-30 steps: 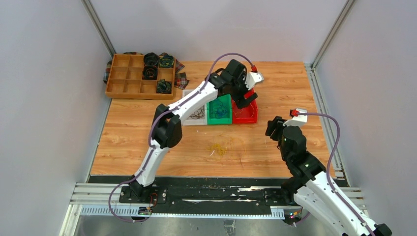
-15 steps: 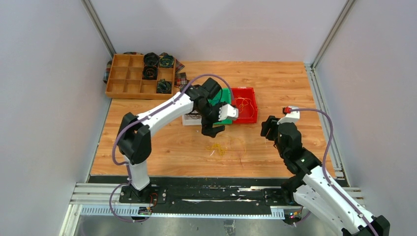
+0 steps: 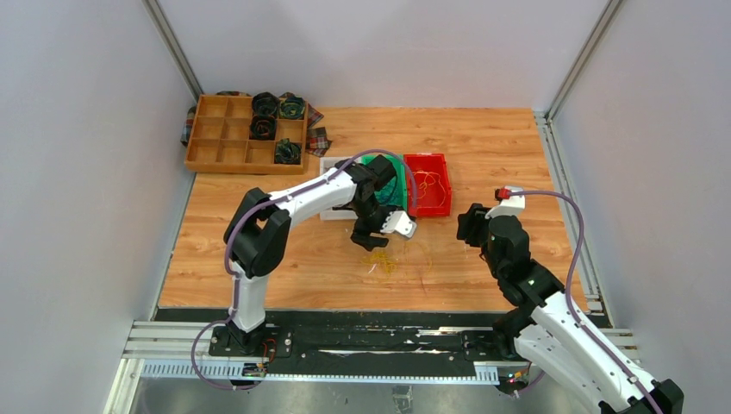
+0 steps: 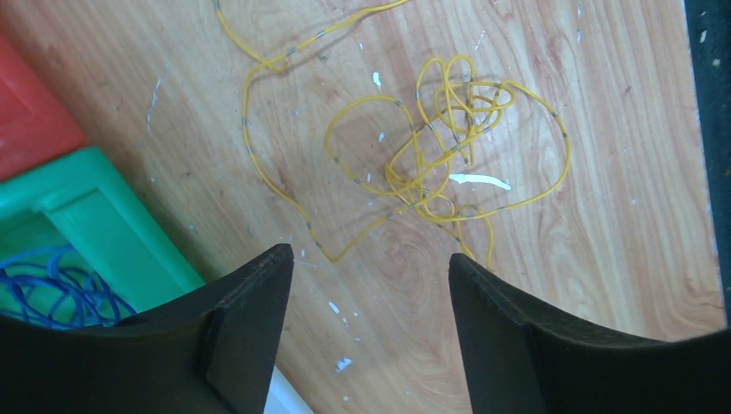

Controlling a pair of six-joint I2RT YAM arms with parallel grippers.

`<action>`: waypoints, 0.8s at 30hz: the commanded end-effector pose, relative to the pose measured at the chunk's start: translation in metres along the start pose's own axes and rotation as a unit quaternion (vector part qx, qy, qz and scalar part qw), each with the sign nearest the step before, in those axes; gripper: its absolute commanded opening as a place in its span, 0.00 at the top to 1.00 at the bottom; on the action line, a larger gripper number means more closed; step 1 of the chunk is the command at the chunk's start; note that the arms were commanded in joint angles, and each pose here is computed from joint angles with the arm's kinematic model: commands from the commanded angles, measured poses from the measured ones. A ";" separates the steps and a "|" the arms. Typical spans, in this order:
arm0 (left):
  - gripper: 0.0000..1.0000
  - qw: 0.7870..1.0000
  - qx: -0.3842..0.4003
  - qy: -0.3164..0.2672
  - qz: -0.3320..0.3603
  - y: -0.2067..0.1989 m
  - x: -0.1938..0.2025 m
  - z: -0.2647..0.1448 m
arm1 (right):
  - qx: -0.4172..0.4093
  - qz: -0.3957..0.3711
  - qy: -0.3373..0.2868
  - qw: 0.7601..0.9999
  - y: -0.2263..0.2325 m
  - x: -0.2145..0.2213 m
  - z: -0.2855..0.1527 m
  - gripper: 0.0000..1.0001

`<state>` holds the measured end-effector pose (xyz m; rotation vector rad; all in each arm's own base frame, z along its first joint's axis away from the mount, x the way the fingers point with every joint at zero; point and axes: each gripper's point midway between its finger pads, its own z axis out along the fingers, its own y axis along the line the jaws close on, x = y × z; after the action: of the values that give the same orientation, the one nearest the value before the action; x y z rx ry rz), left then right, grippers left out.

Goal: Untangle the cables
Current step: Untie the cable.

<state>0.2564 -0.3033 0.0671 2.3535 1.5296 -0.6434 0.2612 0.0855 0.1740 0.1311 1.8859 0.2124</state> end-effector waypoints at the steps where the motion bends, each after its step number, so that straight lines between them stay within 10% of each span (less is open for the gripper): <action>1: 0.33 0.998 0.017 -0.008 0.060 0.004 -0.006 0.011 | 0.004 0.005 -0.003 1.000 -0.002 -0.001 0.001 0.49; 15: 0.96 0.998 -0.002 -0.008 0.066 0.001 -0.014 0.004 | 0.005 0.005 0.001 1.000 -0.002 0.000 0.004 0.51; 24: 0.99 0.998 -0.046 -0.017 -0.033 -0.024 -0.040 -0.060 | -0.124 0.007 -0.021 0.992 0.044 -0.009 0.000 0.41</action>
<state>0.2481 -0.3040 0.0967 2.3345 1.4753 -0.5895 0.2635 0.1050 0.1778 0.0727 1.8716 0.3137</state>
